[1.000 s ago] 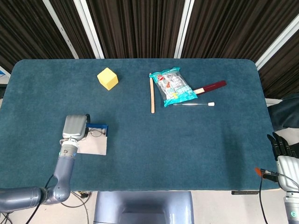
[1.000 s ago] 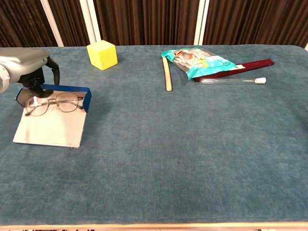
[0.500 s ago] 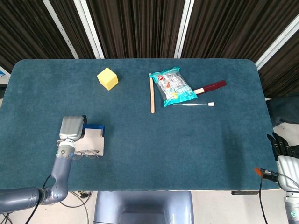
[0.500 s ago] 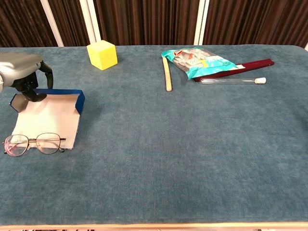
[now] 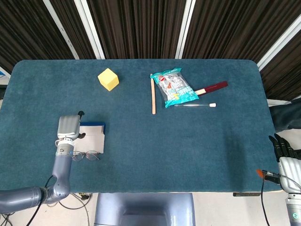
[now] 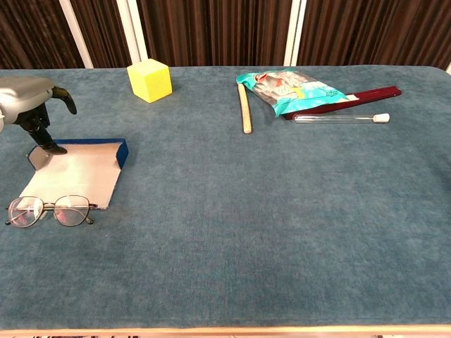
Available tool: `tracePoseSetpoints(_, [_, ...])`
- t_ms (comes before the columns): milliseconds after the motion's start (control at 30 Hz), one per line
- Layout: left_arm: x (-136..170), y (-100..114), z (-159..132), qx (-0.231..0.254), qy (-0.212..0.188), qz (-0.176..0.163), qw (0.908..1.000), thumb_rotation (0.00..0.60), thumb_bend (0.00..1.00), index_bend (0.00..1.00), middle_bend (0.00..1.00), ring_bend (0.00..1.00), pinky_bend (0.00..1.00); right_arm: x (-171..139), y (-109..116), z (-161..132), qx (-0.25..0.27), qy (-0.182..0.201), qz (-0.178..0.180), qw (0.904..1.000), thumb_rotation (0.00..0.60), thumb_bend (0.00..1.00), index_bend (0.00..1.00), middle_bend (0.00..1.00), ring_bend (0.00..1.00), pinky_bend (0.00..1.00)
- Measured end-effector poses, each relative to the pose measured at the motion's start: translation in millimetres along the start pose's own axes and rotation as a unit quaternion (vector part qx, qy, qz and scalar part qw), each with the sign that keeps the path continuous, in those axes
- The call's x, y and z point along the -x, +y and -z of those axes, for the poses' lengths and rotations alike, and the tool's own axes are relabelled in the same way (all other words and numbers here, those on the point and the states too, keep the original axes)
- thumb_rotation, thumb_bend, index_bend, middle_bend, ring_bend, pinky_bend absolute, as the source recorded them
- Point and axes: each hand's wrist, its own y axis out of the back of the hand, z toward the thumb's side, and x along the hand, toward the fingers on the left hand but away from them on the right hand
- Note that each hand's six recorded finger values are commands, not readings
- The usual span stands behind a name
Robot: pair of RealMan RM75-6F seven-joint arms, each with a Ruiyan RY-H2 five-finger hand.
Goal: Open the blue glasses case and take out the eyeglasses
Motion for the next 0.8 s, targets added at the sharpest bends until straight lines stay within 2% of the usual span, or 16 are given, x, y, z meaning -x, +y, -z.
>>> tracePoseSetpoints(67, [1.7,1.2,0.9,0.007,0.000,0.000,1.0000,0.600,0.26,0.37,1.00,1.00,1.00,-0.1,0.0,-0.1,0.000,0.000,0.000,1.0000,0.600,0.17,0.00,0.00,0.00,0.18])
tracePoseSetpoints(167, [8.8,3.0,-0.6,0.027,-0.009,0.001,0.9996,0.600,0.30,0.44,1.00,1.00,1.00,0.0,0.2,-0.1,0.000,0.000,0.000,1.0000,0.600,0.17,0.00,0.00,0.00,0.18])
tracePoseSetpoints(367, [33.8,-1.3,2.9,0.047,-0.033,0.017,0.9982,0.600,0.31,0.47,1.00,1.00,1.00,-0.4,-0.6,-0.8,0.001,0.000,-0.002,1.0000,0.600,0.17,0.00,0.00,0.00,0.18])
tracePoseSetpoints(600, [62.3,-26.6,24.0,0.036,-0.032,0.057,0.9972,0.600,0.33,0.49,1.00,1.00,1.00,-0.7,-0.5,-1.1,0.001,0.000,-0.002,1.0000,0.600,0.17,0.00,0.00,0.00,0.18])
tracePoseSetpoints(800, [71.6,-43.3,23.9,0.035,-0.032,0.076,0.9960,0.600,0.36,0.50,1.00,1.00,1.00,-0.3,-0.4,-0.9,0.001,-0.001,-0.002,1.0000,0.600,0.17,0.00,0.00,0.00,0.18])
